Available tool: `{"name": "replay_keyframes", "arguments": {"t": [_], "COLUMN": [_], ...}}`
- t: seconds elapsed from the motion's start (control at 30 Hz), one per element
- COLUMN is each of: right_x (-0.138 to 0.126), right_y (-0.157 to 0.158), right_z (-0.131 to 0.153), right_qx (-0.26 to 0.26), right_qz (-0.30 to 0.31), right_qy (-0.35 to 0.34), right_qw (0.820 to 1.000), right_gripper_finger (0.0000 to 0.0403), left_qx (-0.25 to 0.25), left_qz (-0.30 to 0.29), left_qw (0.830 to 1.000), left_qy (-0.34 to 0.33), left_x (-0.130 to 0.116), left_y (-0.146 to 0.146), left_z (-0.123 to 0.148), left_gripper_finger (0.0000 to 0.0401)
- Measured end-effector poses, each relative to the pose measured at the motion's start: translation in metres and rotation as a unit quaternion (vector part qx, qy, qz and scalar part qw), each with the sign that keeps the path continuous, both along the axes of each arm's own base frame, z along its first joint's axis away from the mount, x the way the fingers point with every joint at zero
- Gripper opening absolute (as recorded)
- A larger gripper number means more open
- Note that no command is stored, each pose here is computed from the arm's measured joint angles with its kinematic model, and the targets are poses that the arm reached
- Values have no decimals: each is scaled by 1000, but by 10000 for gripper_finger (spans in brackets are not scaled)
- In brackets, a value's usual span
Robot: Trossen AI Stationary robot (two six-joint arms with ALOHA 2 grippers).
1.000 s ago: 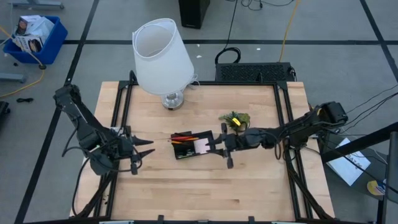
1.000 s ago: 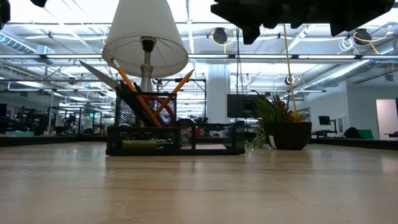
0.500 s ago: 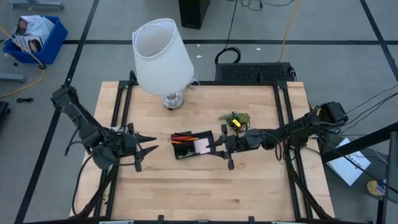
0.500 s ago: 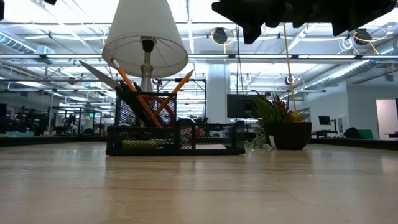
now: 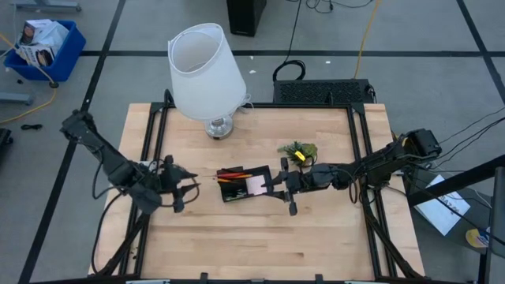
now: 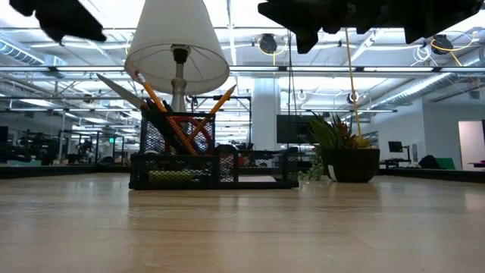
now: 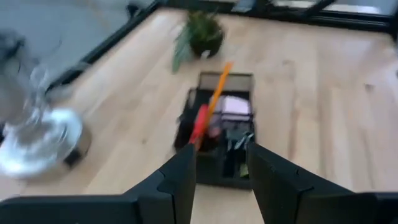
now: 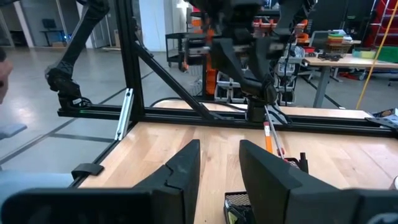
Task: Pick and place office supplies into organizer
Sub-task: Put the orange scissor into the black desk organizer
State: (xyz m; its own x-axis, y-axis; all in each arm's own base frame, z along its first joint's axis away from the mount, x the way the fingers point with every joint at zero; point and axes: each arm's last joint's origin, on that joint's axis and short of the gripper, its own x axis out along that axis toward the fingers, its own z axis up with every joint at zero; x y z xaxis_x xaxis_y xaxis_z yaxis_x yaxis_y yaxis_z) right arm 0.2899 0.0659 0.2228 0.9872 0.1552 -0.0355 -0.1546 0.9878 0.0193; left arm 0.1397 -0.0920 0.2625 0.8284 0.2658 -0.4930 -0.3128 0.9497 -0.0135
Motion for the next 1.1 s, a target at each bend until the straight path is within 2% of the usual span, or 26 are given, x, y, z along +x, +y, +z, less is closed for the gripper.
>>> {"name": "replay_keyframes", "arguments": {"t": [0.07, 0.27, 0.5, 0.63, 0.73, 0.97, 1.1], "right_x": [0, 0, 0, 0, 0, 0, 0], "right_y": [0, 0, 0, 0, 0, 0, 0], "right_z": [0, 0, 0, 0, 0, 0, 0], "right_qx": [0, 0, 0, 0, 0, 0, 0], "right_qz": [0, -1, -1, -1, -1, -1, -1], "right_qy": [0, 0, 0, 0, 0, 0, 0], "right_qw": [1000, 1000, 1000, 1000, 1000, 1000, 1000], "right_gripper_finger": [107, 105, 105, 107, 106, 107, 105], "left_qx": [-14, 3, 12, 16, 10, 46, 49], "left_qz": [14, 23, 30, 24, 19, 33, 26], "left_qw": [1000, 998, 995, 993, 990, 981, 979], "left_qy": [13, 66, 94, 115, 139, 186, 197], "left_x": [0, -1, 4, 8, 12, 27, 30], "left_y": [4, 14, 15, 15, 14, 18, 18], "left_z": [-2, -9, -15, -19, -24, -38, -41], "left_gripper_finger": [148, 158, 236, 264, 270, 271, 271]}}
